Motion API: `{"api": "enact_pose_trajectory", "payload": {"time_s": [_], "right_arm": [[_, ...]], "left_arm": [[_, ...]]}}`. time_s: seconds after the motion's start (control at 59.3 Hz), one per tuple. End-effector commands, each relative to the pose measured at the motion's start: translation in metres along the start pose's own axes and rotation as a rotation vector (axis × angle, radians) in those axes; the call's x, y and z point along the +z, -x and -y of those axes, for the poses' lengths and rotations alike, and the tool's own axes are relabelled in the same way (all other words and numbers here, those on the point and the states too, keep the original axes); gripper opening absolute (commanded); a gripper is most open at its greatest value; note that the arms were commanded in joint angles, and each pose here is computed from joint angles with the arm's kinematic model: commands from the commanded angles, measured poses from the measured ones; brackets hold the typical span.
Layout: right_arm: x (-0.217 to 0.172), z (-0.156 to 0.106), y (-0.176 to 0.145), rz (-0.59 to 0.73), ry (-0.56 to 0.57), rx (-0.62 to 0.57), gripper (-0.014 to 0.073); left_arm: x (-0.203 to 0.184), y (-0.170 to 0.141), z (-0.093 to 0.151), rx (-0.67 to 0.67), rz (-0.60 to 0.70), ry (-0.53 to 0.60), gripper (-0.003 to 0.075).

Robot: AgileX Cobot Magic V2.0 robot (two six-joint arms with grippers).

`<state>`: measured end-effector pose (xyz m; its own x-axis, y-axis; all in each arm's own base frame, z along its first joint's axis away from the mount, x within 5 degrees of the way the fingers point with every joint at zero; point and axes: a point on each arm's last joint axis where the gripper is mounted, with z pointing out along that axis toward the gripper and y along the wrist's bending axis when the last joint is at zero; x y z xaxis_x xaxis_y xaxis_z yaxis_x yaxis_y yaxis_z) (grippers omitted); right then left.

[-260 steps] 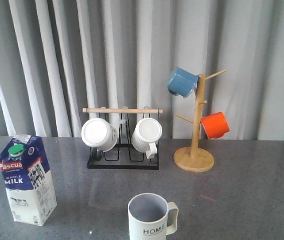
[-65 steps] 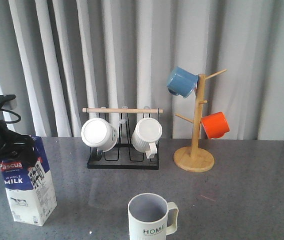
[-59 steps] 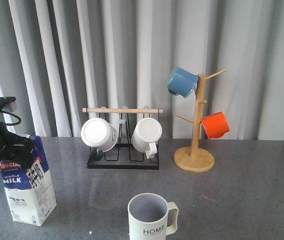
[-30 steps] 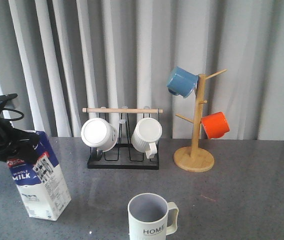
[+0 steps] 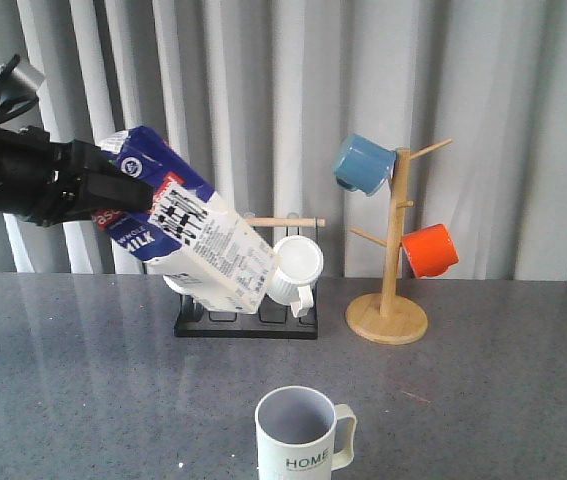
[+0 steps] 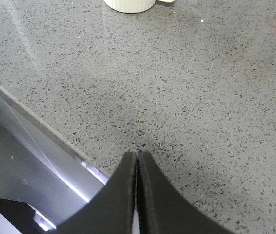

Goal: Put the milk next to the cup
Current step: 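Lift the milk carton with the left gripper and carry it toward the mug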

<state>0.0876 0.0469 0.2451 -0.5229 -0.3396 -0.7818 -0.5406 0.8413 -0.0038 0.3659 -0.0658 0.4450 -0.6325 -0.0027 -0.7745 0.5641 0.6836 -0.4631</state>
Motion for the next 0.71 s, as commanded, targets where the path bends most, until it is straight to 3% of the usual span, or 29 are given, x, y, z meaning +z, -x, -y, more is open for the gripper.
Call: {"api": "enact_pose_trajectory", "payload": {"time_s": [0.0, 0.135, 0.422, 0.691], "right_arm": [[-0.004, 0.002, 0.012, 0.074, -0.025, 0.003, -0.0004], [-0.004, 0.002, 0.011, 0.069, -0.021, 0.006, -0.0004], [-0.004, 0.001, 0.012, 0.074, -0.01, 0.024, -0.0004], [-0.004, 0.001, 0.012, 0.074, -0.01, 0.024, -0.0004]], "left_arm": [[-0.012, 0.012, 0.04, 0.077, 0.101, -0.043, -0.0008], [0.001, 0.006, 0.05, 0.107, 0.038, 0.003, -0.0008], [0.005, -0.005, 0.03, 0.107, -0.078, 0.295, -0.0008], [0.01, -0.009, 0.026, 0.057, -0.12, 0.291, -0.0008]]}}
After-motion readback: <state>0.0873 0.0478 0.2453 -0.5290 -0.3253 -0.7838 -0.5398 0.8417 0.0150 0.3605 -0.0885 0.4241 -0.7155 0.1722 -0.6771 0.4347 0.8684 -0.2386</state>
